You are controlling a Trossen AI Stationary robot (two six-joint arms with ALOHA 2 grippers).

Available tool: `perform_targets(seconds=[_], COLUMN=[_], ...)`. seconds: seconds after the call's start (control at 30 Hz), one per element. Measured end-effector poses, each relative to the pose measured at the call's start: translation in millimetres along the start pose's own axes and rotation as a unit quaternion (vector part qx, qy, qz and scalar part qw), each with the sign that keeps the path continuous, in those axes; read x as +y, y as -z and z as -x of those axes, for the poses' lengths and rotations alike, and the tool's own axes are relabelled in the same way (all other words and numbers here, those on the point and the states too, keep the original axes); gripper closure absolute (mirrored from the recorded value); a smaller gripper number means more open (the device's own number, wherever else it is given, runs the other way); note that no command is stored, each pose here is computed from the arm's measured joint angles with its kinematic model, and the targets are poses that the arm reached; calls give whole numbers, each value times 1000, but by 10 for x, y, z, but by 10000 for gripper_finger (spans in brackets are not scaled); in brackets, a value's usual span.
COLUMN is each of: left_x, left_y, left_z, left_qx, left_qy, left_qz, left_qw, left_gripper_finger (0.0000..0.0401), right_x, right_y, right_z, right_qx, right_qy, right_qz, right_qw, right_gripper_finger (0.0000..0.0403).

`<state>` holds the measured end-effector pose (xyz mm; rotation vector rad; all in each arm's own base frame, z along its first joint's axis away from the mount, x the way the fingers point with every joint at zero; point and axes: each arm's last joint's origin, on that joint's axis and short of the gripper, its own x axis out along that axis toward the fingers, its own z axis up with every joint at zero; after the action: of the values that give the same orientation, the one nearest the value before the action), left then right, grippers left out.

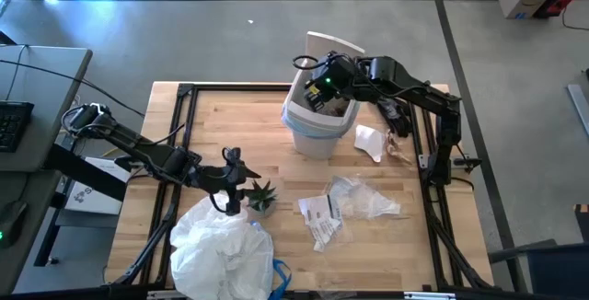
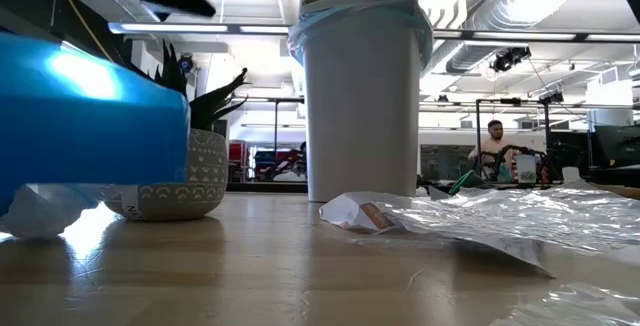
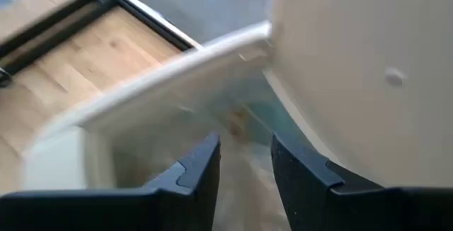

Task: Place trash/remove bag and relplace
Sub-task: Put the transparent plastic into the trash bin, then put the white paper into the trash bin

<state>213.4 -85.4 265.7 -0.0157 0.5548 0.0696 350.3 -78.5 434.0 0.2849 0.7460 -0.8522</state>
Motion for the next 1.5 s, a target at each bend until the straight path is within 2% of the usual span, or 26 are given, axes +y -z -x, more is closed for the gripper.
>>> perform_targets(seconds=[0.23,0.4,0.63,0.77,0.93,1.1,1.33,1.5], left_x=[-98,-120,-180,-154,-5,217,507,599], left_y=[-158,-179,-86,-69,-81,-106,8,104], left_z=[-10,-191,-678,-964,-1304,-1547,-1844,-2017], left_qx=[-65,-72,-48,-10,34,63,132,169], left_qy=[105,131,182,200,207,202,210,208], left_qz=[-15,-23,-19,8,78,141,219,239], left_qw=[992,988,982,980,975,967,944,933], left_gripper_finger=[231,231,231,231,231,231,231,231], right_x=[156,337,741,1000,1338,1654,2070,2311], right_y=[19,177,643,991,1481,1969,2629,3005], right_z=[241,593,1122,1344,1532,1557,1293,983], right_qx=[-46,-62,-50,-31,-22,-7,35,67], right_qy=[-44,-94,-175,-197,-194,-168,-102,-56], right_qz=[25,52,108,127,165,186,223,251], right_qw=[998,992,977,972,967,968,969,964], right_gripper_finger=[289,289,289,289,289,289,289,289])
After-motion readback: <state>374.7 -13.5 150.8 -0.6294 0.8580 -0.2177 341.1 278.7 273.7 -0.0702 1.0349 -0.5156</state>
